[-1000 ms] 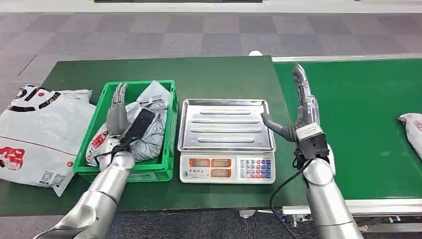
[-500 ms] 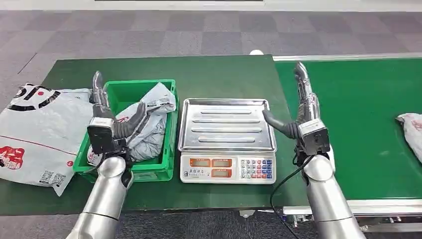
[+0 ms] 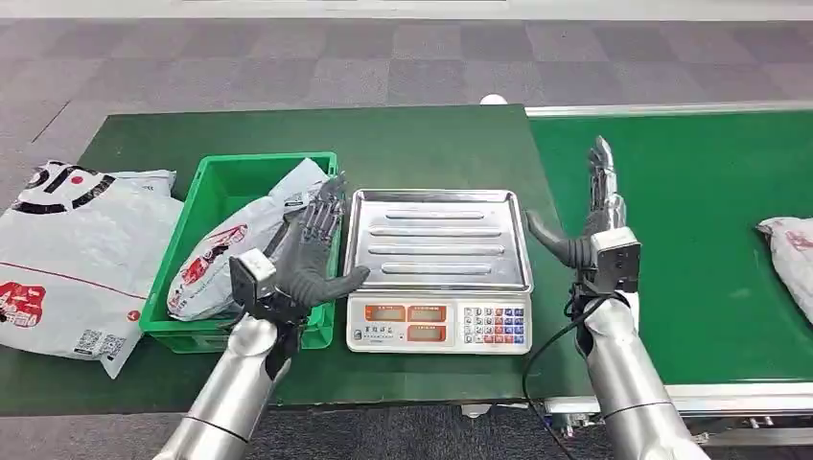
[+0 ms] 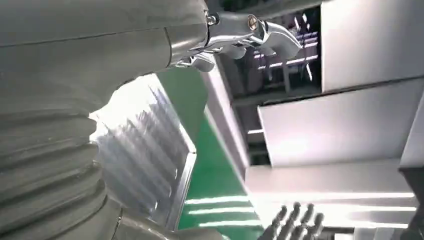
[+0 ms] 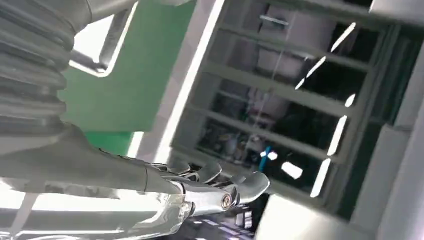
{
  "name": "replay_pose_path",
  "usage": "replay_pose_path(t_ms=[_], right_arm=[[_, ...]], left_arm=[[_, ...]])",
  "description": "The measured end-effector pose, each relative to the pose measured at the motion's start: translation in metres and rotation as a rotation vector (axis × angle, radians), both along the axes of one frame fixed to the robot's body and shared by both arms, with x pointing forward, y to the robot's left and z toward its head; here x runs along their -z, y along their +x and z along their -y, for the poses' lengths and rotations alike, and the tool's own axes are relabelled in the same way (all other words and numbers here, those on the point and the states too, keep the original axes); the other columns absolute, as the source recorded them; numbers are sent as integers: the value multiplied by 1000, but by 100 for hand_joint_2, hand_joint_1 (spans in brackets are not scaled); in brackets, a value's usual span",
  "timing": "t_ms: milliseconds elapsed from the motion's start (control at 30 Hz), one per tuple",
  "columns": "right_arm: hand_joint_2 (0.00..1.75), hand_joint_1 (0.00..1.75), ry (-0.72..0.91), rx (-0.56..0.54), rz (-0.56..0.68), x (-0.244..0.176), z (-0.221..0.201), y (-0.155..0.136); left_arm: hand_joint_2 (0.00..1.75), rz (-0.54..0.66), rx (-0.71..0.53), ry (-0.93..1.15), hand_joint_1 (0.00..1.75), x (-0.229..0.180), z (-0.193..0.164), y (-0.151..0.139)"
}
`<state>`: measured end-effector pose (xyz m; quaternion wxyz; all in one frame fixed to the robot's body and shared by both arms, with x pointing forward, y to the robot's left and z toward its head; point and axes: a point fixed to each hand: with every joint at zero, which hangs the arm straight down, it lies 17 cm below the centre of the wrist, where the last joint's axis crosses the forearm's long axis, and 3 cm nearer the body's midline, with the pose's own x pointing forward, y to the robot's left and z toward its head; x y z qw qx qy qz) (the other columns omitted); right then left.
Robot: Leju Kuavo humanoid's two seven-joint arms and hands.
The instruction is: Moved the parcel from conveyor to table for the left to box.
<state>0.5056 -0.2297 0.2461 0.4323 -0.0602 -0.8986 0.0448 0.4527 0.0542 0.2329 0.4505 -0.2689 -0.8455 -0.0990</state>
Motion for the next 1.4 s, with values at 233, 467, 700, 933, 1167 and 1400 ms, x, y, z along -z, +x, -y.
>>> replay_pose_path(t_ms=[233, 467, 700, 933, 1167, 1400], right_arm=[[175, 0, -3, 3, -57, 29, -3, -7], [175, 0, -42, 40, -127, 60, -8, -4], [175, 0, 0, -38, -219, 85, -20, 6], [175, 0, 8, -50, -263, 96, -22, 14], [175, 0, 6, -50, -277, 100, -23, 16], [175, 0, -2, -55, -286, 103, -25, 17]], left_arm=[[175, -14, 9, 40, 0, 12, 12, -4], [175, -50, 93, -5, 0, 17, 14, -11], [175, 15, -37, 83, 0, 13, -3, 0], [175, 36, -51, 106, 0, 10, -9, 2], [175, 43, -52, 111, 0, 9, -11, 2], [175, 29, -18, 73, 0, 7, -12, 0]])
